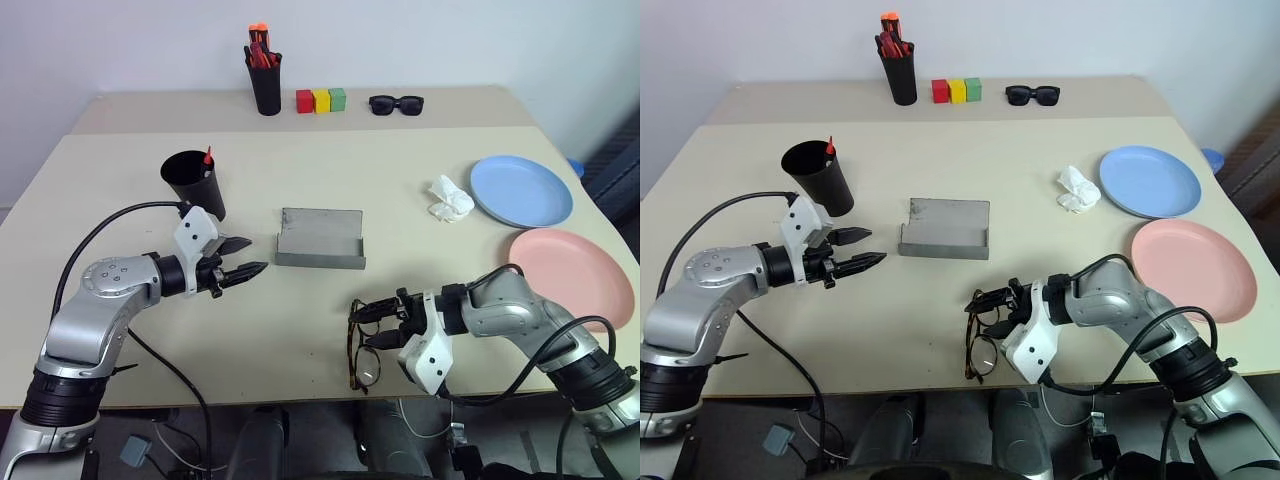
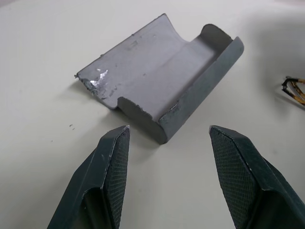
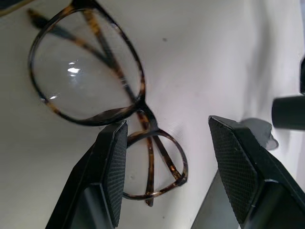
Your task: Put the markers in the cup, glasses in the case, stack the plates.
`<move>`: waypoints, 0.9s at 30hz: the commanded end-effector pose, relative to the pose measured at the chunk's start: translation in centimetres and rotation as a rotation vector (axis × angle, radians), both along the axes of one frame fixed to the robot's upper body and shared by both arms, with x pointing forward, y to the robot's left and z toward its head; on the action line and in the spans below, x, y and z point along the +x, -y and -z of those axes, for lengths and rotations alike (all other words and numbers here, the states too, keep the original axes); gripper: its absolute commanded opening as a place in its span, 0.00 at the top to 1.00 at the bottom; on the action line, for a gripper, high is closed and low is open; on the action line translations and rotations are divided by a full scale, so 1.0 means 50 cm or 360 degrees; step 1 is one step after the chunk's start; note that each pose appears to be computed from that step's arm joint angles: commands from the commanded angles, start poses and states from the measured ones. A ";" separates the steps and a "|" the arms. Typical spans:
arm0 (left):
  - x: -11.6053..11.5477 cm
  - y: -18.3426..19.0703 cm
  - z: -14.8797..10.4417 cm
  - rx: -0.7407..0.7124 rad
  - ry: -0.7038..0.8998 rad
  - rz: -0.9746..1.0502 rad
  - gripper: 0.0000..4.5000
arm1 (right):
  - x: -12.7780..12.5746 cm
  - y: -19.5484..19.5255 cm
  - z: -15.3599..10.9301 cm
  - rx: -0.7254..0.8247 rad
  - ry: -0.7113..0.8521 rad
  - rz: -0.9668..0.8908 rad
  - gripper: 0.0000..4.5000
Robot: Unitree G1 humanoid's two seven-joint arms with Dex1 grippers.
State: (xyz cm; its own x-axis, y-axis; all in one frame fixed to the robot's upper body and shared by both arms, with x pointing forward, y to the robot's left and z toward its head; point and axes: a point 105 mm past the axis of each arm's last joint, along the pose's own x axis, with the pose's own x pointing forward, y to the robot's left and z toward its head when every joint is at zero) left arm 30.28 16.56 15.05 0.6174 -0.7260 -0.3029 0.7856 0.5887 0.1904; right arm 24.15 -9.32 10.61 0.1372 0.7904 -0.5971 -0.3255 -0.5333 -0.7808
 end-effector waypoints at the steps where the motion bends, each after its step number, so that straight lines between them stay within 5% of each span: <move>1: -0.004 -0.006 -0.024 0.0005 0.0070 -0.0011 0.40 | -0.005 -0.016 -0.010 0.0033 0.0066 -0.0077 0.40; 7: -0.005 -0.005 -0.023 -0.0001 0.0060 0.0000 0.40 | -0.004 -0.019 -0.004 0.0026 0.0070 -0.0079 0.45; 13: -0.010 0.003 -0.026 -0.0051 0.0047 0.0051 0.40 | -0.002 -0.023 -0.018 0.0059 0.0084 -0.0069 0.99; 20: -0.014 0.001 -0.020 -0.0044 0.0032 0.0066 0.40 | -0.011 -0.015 -0.021 0.0114 0.0032 -0.0018 0.99; 27: -0.070 -0.005 0.011 0.0110 -0.0089 0.0262 0.40 | 0.000 -0.009 -0.024 0.0160 0.0020 0.0056 0.99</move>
State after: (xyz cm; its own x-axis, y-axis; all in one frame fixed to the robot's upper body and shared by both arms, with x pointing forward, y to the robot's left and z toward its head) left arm 27.40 16.91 13.71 0.4952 -0.7782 -0.3862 0.8650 0.4831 0.1356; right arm 23.89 -8.62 10.72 0.1444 0.8250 -0.5464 -0.3442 -0.4758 -0.8094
